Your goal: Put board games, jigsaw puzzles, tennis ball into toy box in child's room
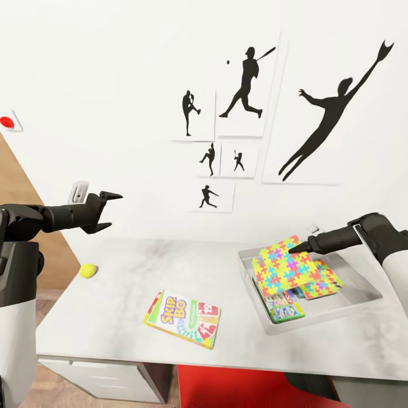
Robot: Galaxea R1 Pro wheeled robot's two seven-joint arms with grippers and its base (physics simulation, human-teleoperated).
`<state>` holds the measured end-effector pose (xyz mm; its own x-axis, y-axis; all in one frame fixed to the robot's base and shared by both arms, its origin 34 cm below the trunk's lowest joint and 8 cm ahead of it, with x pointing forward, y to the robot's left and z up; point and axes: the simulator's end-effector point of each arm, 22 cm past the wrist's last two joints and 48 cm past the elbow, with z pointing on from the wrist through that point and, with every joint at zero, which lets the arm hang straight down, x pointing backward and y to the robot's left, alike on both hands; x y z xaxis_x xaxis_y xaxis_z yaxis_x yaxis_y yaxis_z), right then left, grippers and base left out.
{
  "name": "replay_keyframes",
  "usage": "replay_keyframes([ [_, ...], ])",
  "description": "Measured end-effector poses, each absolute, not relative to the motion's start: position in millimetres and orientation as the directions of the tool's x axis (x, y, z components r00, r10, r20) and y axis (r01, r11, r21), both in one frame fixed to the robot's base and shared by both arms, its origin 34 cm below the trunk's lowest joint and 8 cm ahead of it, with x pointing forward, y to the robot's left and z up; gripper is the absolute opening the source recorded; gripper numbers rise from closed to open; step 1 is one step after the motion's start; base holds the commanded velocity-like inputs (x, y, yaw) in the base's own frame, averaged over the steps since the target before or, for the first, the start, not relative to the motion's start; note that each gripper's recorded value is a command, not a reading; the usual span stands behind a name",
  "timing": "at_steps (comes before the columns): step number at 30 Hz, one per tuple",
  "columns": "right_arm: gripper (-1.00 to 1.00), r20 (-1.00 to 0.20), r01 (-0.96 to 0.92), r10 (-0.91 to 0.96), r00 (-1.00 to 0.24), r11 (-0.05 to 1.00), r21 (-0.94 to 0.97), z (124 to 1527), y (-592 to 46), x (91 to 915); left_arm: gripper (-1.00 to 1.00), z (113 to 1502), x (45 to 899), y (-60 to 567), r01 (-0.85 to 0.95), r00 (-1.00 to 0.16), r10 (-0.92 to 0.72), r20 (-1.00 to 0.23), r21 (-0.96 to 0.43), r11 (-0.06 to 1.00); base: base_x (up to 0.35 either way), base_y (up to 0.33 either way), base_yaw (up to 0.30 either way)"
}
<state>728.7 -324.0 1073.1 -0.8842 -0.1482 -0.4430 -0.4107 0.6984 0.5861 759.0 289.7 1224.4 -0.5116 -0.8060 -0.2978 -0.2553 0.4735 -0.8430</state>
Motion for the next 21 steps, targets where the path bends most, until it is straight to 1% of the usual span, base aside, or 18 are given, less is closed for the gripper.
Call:
replay_keyframes([
  [21, -1.0, -0.456, -0.45, -0.188, -0.87, 0.682, 0.577, 1054, -325, 731, 1.0, 1203, 766, 289, -0.281, -0.522, -0.806, -0.28, -0.835, 0.472, 0.0, 0.0, 0.0],
])
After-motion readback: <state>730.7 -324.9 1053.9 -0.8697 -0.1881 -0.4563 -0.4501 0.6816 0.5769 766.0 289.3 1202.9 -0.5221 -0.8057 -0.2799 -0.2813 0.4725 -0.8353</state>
